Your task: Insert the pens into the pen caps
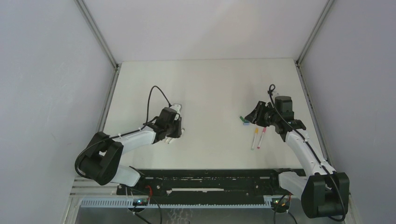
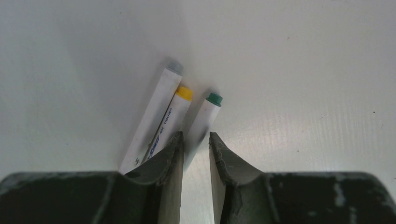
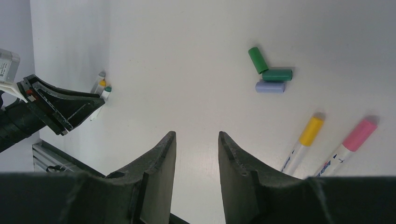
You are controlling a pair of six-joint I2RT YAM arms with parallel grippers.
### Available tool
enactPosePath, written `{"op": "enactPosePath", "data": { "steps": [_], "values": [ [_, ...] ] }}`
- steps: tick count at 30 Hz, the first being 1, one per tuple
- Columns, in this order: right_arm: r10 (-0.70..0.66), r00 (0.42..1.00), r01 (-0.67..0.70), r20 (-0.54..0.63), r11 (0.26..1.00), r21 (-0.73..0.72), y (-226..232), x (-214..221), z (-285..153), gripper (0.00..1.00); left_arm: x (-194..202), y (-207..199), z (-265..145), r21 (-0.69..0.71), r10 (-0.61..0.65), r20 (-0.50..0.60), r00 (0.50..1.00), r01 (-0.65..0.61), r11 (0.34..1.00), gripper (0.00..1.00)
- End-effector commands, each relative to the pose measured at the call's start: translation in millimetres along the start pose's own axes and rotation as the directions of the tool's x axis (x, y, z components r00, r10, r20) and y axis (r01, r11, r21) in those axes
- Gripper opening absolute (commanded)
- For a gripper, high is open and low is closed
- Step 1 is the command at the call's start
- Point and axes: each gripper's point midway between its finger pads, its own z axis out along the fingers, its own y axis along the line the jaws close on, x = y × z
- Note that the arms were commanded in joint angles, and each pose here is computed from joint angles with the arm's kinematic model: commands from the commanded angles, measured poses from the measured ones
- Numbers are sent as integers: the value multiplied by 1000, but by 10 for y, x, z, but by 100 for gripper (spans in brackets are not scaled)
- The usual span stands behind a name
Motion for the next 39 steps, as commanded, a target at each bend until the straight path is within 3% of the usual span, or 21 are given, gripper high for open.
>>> {"op": "enactPosePath", "data": {
  "steps": [1,13,19,25,30,35,39],
  "values": [
    [-13,999,14,34,1000,-26,65,-74,-6,37,31,-35,6,9,15,13,1000,-15,1000,29],
    [-9,999,10,37,1000,-29,56,-56,0,37,284,-177,54,12,75,-55,996,-75,997,28],
    [-14,998,16,55,999,-38,92,-75,-50,37,344,-284,89,44,47,-62,997,-44,998,2],
    [-41,995,55,87,984,-169,425,-18,-158,43,-212,-811,-231,269,-129,126,984,91,959,0],
    [-120,989,141,85,937,-318,995,322,-161,58,-837,-1133,-751,455,-301,298,906,143,879,0],
    [-190,980,199,64,892,-406,1445,675,-40,63,-1135,-1284,-1162,582,-422,342,840,163,797,0],
    [-221,974,212,42,842,-495,1830,838,30,64,-1186,-1299,-1318,621,-462,352,814,166,766,0]
  ]
}}
